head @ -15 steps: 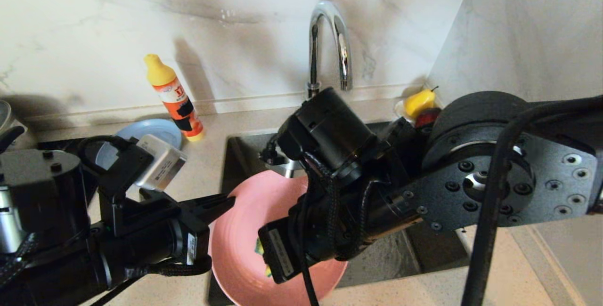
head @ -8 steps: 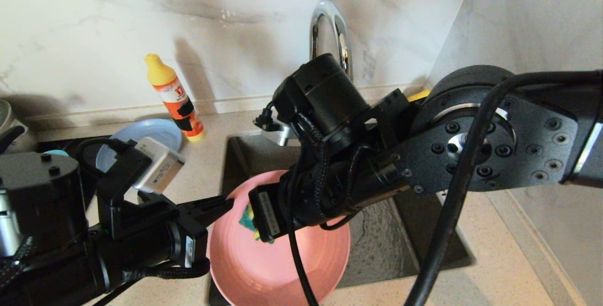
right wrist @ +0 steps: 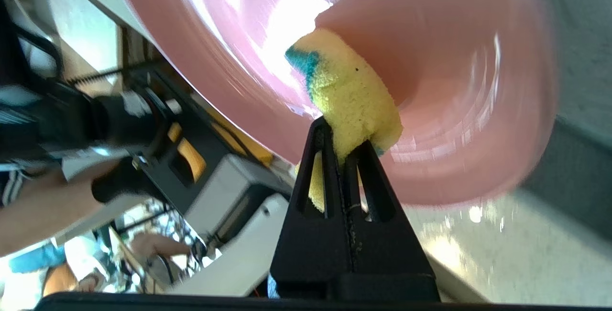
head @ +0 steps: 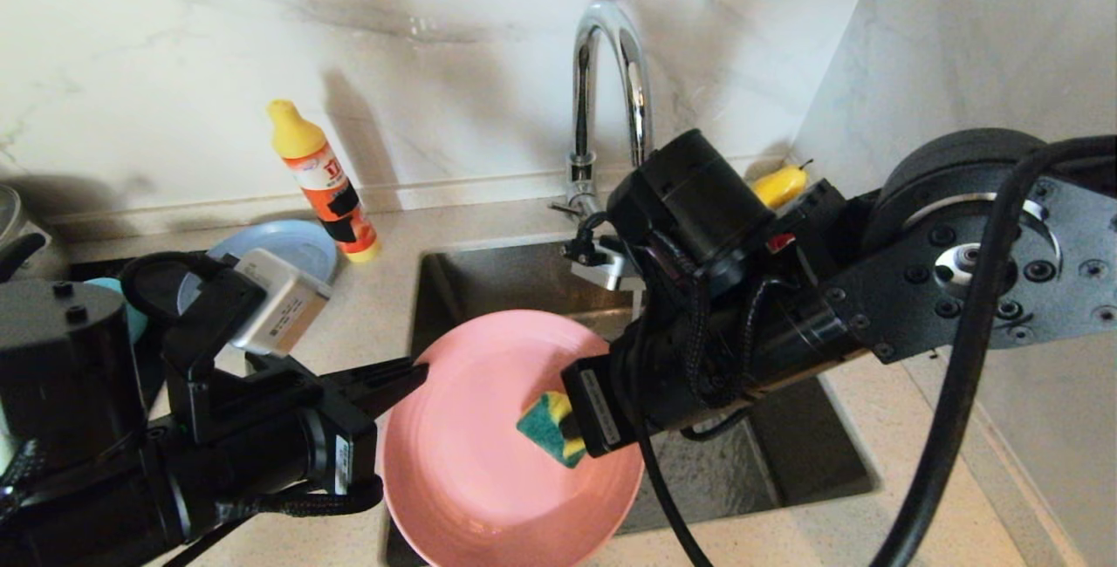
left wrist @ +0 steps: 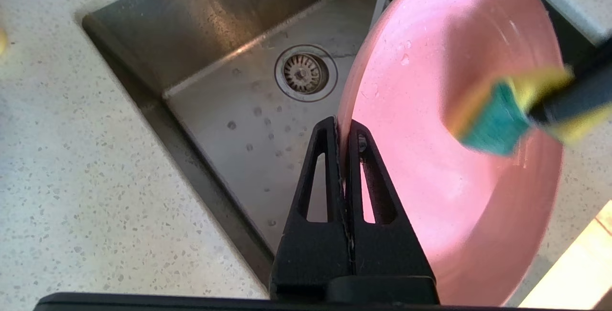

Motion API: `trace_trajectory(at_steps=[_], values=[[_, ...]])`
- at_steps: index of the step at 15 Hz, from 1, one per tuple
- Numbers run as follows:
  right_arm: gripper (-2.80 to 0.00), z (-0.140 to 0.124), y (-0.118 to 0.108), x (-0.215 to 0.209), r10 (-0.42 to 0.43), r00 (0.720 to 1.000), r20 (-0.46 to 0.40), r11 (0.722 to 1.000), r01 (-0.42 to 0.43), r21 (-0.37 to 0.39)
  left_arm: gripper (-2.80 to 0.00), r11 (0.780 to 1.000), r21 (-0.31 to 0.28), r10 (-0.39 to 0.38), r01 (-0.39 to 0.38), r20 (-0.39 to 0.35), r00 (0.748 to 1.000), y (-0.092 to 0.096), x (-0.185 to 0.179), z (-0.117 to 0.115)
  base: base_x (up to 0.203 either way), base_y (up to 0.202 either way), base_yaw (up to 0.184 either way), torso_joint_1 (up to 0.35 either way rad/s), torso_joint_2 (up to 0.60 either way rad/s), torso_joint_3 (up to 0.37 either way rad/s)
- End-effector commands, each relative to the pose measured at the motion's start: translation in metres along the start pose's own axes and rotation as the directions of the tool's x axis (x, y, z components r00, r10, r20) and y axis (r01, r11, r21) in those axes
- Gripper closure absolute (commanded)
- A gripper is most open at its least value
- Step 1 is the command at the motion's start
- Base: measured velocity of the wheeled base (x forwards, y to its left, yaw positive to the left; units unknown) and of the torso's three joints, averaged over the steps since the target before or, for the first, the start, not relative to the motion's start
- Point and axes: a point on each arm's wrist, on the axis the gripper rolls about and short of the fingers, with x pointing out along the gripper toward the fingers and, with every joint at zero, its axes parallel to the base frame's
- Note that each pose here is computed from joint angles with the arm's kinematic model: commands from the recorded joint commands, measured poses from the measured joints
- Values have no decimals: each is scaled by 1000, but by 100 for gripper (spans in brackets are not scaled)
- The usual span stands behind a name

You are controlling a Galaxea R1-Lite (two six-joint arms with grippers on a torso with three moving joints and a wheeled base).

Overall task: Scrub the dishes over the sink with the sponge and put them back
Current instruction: Wipe the plate

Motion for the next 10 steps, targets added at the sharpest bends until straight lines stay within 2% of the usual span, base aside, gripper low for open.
trace_trajectory(at_steps=[1, 4, 6, 10], values=[[0, -15, 4, 2, 5, 999, -37, 1000, -5, -13, 0, 1000, 0, 4, -4, 16, 1000, 0, -2, 3, 0, 0, 0, 0, 0, 0], [0, -30, 21, 27, 35, 996, -82, 997, -40, -60, 0, 1000, -2, 3, -3, 17, 1000, 0, -3, 2, 0, 0, 0, 0, 0, 0], [0, -31, 33, 39, 51, 994, -94, 995, -59, -82, 0, 1000, -17, 3, -2, 8, 1000, 0, -1, 1, 0, 0, 0, 0, 0, 0], [0, -9, 50, 31, 107, 994, -5, 989, -107, -101, 0, 1000, -22, 3, -2, 9, 1000, 0, 0, 2, 0, 0, 0, 0, 0, 0]])
